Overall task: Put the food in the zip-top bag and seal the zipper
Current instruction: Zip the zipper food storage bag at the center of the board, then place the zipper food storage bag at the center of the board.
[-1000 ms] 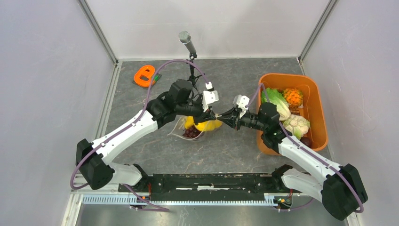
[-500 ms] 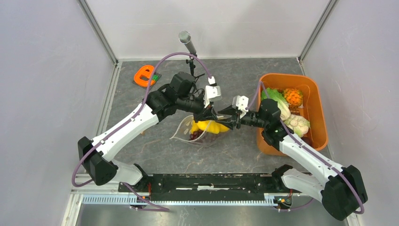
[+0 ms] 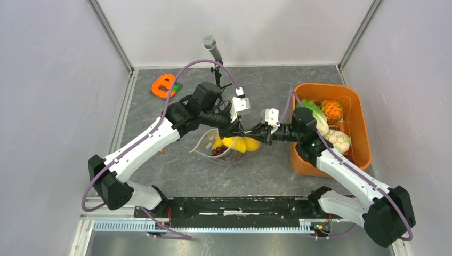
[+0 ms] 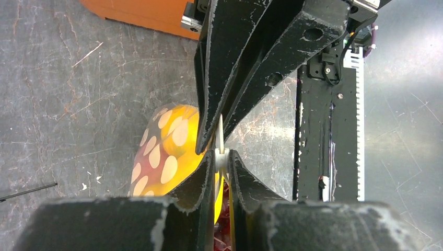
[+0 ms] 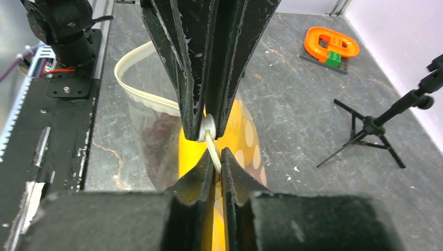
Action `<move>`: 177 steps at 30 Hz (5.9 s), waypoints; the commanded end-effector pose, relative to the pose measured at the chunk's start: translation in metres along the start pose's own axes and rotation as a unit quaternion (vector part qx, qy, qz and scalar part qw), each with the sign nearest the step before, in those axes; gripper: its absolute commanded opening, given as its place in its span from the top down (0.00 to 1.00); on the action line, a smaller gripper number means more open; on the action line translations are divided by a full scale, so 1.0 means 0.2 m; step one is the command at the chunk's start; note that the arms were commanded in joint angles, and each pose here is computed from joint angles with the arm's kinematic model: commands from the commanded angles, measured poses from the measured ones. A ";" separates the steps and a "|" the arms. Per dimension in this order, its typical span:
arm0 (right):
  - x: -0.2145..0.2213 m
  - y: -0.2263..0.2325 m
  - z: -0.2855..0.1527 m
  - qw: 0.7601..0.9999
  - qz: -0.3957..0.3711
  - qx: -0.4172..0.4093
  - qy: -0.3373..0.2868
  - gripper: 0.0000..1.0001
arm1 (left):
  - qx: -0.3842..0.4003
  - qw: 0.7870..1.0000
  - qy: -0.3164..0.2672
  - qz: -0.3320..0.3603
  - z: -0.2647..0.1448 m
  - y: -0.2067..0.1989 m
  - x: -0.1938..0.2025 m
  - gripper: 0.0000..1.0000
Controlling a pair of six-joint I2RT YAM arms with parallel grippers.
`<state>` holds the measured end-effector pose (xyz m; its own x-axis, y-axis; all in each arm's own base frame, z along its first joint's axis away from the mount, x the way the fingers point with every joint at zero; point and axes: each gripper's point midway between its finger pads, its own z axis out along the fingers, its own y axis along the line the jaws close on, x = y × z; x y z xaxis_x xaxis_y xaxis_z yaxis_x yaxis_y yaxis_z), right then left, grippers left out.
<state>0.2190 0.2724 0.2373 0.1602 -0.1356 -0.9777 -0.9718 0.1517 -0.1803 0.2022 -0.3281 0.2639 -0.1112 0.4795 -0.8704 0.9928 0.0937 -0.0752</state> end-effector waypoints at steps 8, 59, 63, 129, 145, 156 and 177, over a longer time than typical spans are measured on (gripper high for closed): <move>-0.08 -0.14 -0.05 0.994 -0.007 0.106 -0.028 1.00 | -0.061 0.998 -0.006 0.014 -0.04 0.09 0.00 0.98; -0.06 -0.09 0.06 0.998 -0.042 0.037 0.012 1.00 | -0.113 0.993 -0.015 0.005 -0.11 0.11 0.04 0.98; -0.06 -0.15 0.02 0.995 -0.030 0.098 -0.002 1.00 | -0.159 0.987 0.003 0.002 -0.13 0.17 0.13 0.98; 0.07 -0.59 -0.33 0.912 0.133 0.384 -0.059 1.00 | -0.214 0.973 0.020 -0.089 -0.18 0.15 0.39 0.98; 0.07 -0.59 -0.30 0.919 0.147 0.360 -0.073 1.00 | -0.284 0.947 0.093 -0.119 -0.31 0.18 0.59 0.97; 0.04 -0.49 -0.21 0.945 0.147 0.283 -0.075 1.00 | -0.311 0.940 0.036 -0.133 -0.32 0.23 0.47 0.47; -0.39 -0.76 -0.08 0.950 0.123 0.263 -0.111 1.00 | -0.512 0.815 -0.166 -0.214 -0.84 0.35 0.35 0.00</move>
<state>0.3483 0.2301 0.2842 -0.0840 0.0954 -0.9919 -0.7220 0.6802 0.1266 0.2501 -0.1596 0.2557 -0.3165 0.1136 -0.9418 0.4107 0.9114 -0.0281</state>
